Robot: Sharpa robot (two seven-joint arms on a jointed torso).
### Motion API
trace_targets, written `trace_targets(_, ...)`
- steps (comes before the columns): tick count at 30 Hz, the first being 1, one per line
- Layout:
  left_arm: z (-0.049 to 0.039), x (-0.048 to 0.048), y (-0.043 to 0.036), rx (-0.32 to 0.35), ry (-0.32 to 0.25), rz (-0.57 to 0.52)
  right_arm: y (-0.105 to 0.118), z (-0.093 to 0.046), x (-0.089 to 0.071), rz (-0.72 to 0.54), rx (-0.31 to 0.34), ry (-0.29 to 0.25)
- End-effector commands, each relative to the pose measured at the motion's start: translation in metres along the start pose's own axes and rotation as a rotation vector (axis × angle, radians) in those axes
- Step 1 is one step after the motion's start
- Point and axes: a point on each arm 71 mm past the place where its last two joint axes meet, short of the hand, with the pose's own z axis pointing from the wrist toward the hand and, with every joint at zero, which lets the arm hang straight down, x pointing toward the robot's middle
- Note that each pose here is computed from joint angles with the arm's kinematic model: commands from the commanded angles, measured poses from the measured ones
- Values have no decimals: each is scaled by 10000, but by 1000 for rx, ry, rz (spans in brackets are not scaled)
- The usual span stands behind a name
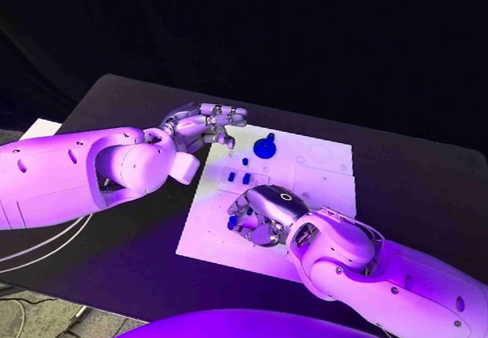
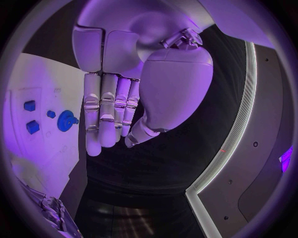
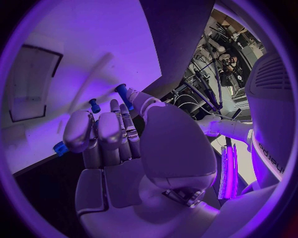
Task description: Assemble the parts on the task board
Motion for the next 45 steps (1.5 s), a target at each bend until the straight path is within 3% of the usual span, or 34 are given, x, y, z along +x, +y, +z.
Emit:
trace_targets(1,0,28,-5,6,22,-4,4,0,-13,-2,3,-24)
trace_targets(4,1,30,-5,5,24,-4,3,-10,-27,6,1,-42)
trace_targets(8,0,23,-5,5,23,-4,-3,-53,-81,33,-1,-106)
trace_targets(11,-2,12,-6,4,21,-4,-23,-124,-166,66,-1,-162)
trace_targets(15,-2,-1,-6,4,18,-3,-120,-261,-318,109,30,-191)
trace_targets(21,-11,-30,-9,4,11,-1,-526,-642,-519,178,234,-113)
trace_targets(27,-26,-71,-22,15,-9,5,-915,-982,-593,182,443,-74)
trace_targets(30,-28,-82,-23,18,-14,6,-1031,-1102,-594,163,507,-58)
trace_targets(35,-28,-91,-20,17,-16,7,-1113,-1204,-576,134,553,-45)
trace_targets(45,-32,-98,-12,13,-16,7,-1149,-1251,-558,-1,555,-12)
